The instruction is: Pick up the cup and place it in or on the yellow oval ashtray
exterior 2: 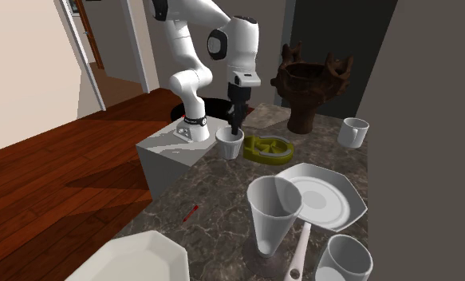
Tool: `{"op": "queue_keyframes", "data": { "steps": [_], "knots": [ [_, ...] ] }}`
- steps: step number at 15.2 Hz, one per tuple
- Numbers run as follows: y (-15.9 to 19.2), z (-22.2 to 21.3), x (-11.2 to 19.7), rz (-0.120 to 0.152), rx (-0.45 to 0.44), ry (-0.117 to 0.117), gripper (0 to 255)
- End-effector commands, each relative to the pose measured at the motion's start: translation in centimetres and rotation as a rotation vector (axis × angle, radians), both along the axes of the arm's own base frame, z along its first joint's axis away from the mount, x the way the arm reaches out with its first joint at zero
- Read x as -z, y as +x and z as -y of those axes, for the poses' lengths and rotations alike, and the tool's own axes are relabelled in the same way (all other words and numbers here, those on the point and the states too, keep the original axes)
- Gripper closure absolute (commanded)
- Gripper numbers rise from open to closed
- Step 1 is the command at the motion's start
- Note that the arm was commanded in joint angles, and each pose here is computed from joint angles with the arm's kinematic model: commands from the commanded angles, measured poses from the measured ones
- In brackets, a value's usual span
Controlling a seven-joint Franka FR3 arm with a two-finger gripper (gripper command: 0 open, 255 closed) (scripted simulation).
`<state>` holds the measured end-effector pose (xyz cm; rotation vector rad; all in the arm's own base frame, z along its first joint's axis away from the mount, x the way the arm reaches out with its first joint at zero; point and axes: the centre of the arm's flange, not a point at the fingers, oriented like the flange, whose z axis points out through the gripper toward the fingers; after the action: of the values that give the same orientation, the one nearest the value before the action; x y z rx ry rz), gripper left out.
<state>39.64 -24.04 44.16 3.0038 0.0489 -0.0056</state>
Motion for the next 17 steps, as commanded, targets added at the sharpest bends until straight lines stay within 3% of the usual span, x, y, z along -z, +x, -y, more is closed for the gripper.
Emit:
{"op": "queue_keyframes", "data": {
  "steps": [1, 9, 17],
  "knots": [
    [0.1, 0.0, -1.0, 0.000, 0.000, 0.000, 255],
    [0.1, 0.0, -4.7, 0.000, 0.000, 0.000, 255],
    [4.6, -9.3, -7.0, 0.000, 0.000, 0.000, 255]
  ]
}}
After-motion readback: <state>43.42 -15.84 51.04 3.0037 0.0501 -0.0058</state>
